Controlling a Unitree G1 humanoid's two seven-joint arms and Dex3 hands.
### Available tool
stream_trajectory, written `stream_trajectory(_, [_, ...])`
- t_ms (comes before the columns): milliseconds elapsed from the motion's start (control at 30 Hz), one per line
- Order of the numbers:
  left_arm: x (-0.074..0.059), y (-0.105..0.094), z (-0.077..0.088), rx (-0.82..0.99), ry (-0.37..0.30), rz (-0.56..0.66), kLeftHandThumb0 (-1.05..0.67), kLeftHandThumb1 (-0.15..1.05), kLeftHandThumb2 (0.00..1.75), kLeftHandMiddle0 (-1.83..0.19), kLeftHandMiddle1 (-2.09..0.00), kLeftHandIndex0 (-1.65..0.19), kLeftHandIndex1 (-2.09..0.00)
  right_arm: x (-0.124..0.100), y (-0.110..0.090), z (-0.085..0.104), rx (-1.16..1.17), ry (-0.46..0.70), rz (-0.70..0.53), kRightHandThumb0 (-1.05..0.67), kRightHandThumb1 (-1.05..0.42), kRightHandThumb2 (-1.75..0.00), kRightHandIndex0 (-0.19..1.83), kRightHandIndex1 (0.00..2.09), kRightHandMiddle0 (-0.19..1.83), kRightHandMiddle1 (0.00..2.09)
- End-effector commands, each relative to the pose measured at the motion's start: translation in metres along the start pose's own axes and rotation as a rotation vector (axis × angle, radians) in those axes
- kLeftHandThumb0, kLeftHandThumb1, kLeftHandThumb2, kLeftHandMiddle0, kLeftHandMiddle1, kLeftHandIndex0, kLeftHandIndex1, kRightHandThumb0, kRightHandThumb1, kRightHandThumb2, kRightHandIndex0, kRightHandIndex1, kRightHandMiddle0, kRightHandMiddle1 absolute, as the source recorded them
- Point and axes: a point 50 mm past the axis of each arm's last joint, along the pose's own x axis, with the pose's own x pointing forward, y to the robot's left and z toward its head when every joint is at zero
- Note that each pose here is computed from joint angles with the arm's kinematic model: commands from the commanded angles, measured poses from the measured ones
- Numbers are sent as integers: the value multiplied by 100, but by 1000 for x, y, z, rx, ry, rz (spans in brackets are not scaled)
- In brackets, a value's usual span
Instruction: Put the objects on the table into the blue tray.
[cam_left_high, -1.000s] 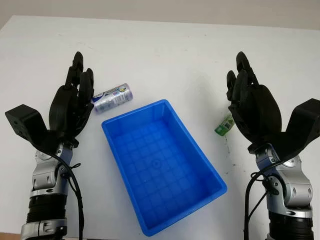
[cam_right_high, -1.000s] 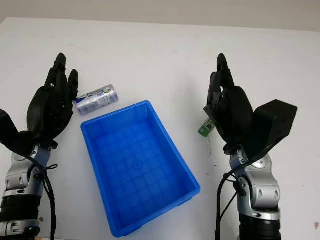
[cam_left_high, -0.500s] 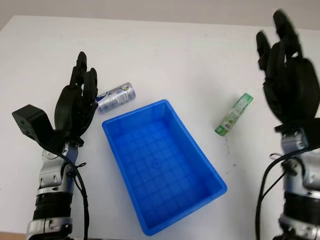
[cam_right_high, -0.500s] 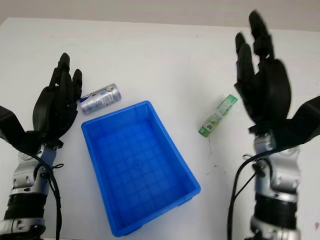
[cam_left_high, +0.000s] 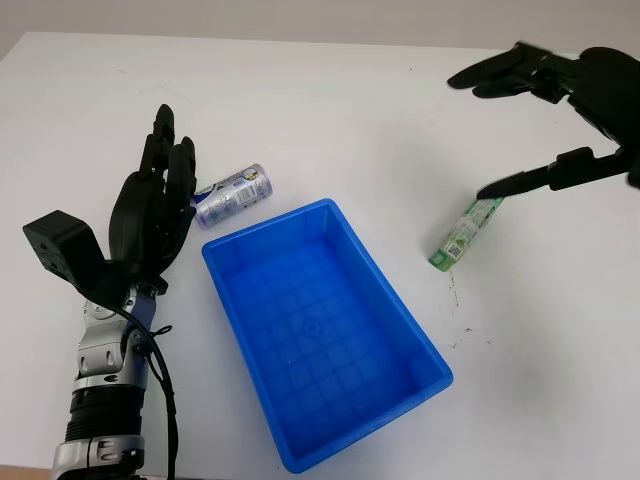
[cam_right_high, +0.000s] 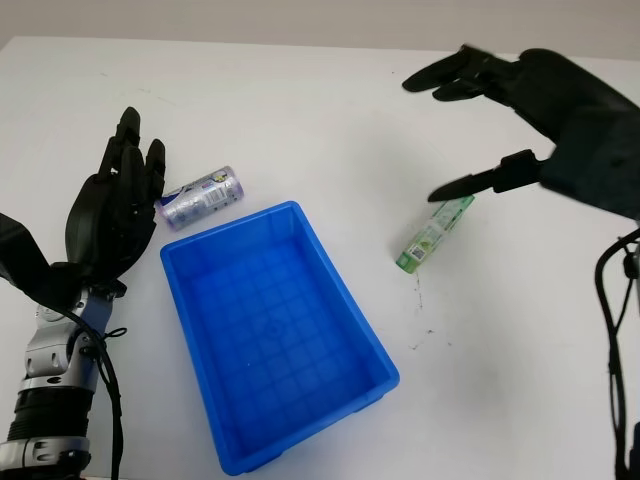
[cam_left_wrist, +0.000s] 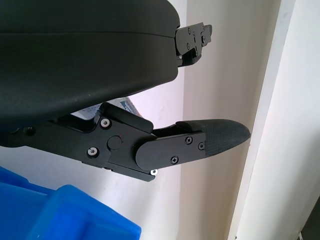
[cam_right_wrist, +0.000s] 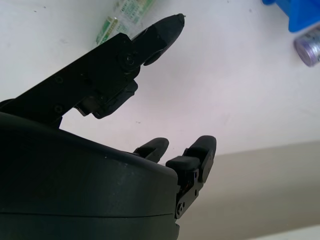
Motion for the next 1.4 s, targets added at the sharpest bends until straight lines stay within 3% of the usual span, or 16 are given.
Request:
stream_trajectory(0, [0, 2, 3, 16, -7, 0, -75, 105, 60, 19, 0, 19, 0, 2, -4, 7, -69, -1, 48, -37, -62, -6, 44, 16, 53, 10])
stream_trajectory(233, [1, 4, 6, 24, -9, -11, -74, 105, 60, 19, 0, 19, 0, 8, 14, 10, -163, 27, 153, -29, -67, -7, 40, 10, 49, 6])
stream_trajectory(533, [2, 5, 10, 38, -3, -12, -75, 105, 58, 19, 0, 19, 0, 10, 59, -3, -249, 40, 248, -32, -78, -7, 34, 6, 42, 4])
stream_trajectory(967, [3, 8, 14, 47, -8, -20, -75, 105, 58, 19, 0, 19, 0, 7, 85, -23, -369, 20, 288, -30, -81, -7, 41, 9, 49, 7])
stream_trajectory(1100, [2, 8, 13, 46, -6, -19, -75, 105, 58, 19, 0, 19, 0, 3, 94, -33, -531, -7, 232, -32, -85, -7, 58, 17, 61, 13])
stream_trajectory(1167, [2, 9, 12, 41, -5, -23, -75, 105, 57, 19, 0, 19, 0, 1, 98, -39, -707, -9, 204, -41, -92, -6, 39, 115, 62, 46])
stream_trajectory(1200, [1, 9, 12, 41, -4, -24, -74, 105, 58, 19, 0, 19, 0, 1, 99, -41, -784, -27, 169, -47, -99, -6, 39, 145, 57, 82])
stream_trajectory(1267, [1, 8, 11, 37, -5, -23, -74, 105, 57, 19, 0, 19, 0, 0, 102, -45, -886, -73, 85, -52, -103, -9, 48, 188, 51, 141])
stream_trajectory(1300, [1, 8, 11, 37, -6, -23, -74, 105, 57, 19, 0, 19, 0, 1, 103, -46, -924, -97, 43, -52, -104, -13, 58, 198, 48, 172])
stream_trajectory(1333, [1, 8, 11, 35, -5, -23, -74, 105, 57, 19, 0, 19, 0, 1, 104, -48, -957, -108, 17, -52, -104, -17, 76, 205, 51, 194])
stream_trajectory(1367, [1, 8, 11, 35, -4, -23, -74, 105, 57, 19, 0, 19, 0, 2, 104, -50, -979, -116, -3, -52, -105, -18, 85, 207, 51, 202])
